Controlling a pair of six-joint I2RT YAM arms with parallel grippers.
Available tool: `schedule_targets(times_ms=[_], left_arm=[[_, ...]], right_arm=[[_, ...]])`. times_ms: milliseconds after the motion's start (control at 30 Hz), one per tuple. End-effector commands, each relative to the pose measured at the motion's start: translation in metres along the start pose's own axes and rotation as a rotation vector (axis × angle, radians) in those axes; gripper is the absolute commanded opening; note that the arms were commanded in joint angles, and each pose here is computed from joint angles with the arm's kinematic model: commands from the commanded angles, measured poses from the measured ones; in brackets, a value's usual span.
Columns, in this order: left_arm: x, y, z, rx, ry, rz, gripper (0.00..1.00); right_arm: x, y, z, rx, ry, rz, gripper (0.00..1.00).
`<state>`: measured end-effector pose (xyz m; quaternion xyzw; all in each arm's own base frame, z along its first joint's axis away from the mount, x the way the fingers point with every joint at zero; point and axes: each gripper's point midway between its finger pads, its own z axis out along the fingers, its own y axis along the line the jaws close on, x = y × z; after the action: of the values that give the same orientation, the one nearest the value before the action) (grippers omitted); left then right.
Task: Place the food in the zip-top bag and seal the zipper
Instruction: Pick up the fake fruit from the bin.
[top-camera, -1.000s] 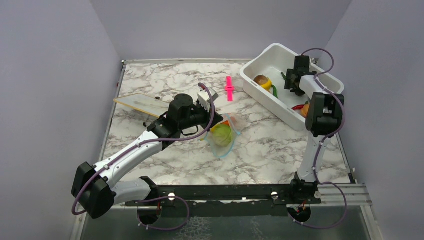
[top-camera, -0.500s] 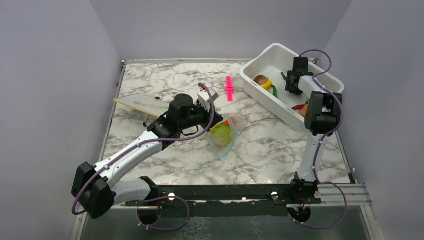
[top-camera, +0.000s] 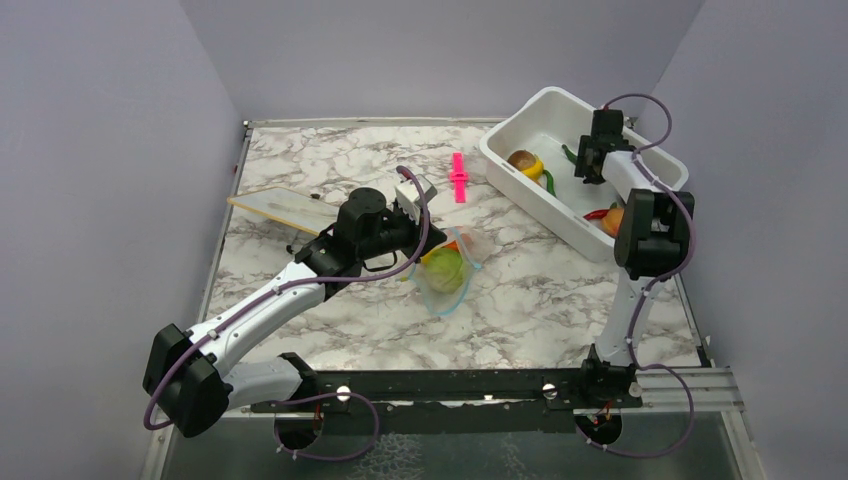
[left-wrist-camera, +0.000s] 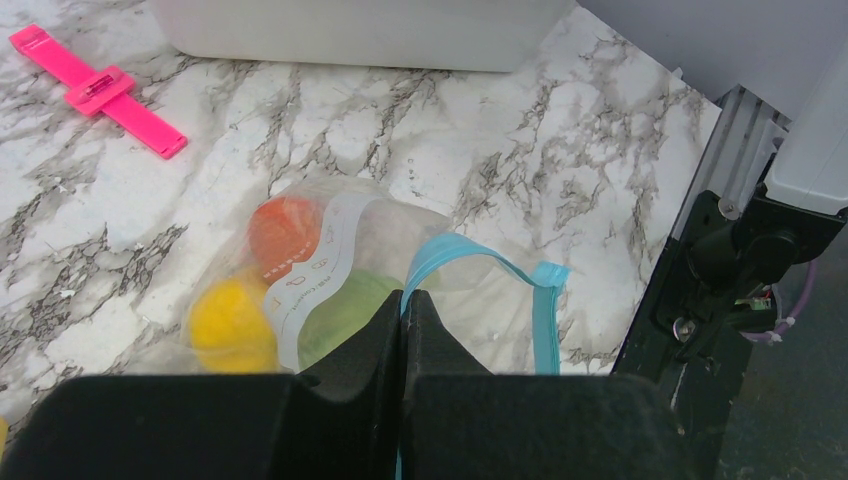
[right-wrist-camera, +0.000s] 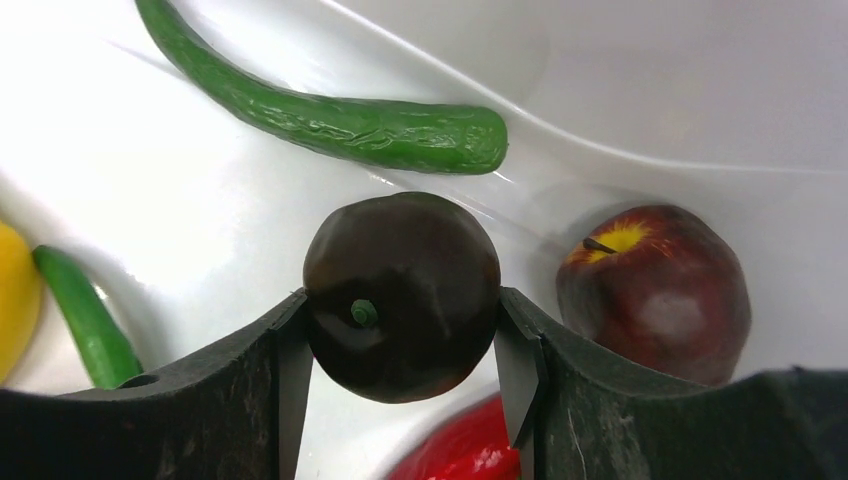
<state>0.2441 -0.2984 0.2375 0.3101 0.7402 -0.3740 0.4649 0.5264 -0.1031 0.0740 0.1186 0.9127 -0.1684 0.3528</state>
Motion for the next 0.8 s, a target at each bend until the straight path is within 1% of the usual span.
schedule_targets(times_ms=[0, 100, 433, 633, 767], left_arm=[[-0.004, 0.003, 0.000, -0.017, -0.020, 0.003, 0.00], [-0.005, 0.003, -0.001, -0.019, -0.023, 0.004, 0.00], [-0.005, 0.007, 0.000, -0.038, -0.034, 0.007, 0.00], [-0.010, 0.010, 0.001, -0.064, -0.035, -0.012, 0.00], [-0.022, 0.009, -0.001, -0.074, -0.050, -0.017, 0.00]], right_arm=[[-0.020, -0.002, -0.026, -0.045, -0.048, 0.054, 0.50], [-0.024, -0.002, -0.038, -0.067, -0.054, 0.063, 0.49], [-0.033, 0.014, -0.094, -0.243, -0.066, 0.134, 0.44], [-0.049, 0.020, -0.147, -0.358, -0.112, 0.158, 0.44], [-0.053, 0.026, -0.186, -0.461, -0.164, 0.176, 0.43]])
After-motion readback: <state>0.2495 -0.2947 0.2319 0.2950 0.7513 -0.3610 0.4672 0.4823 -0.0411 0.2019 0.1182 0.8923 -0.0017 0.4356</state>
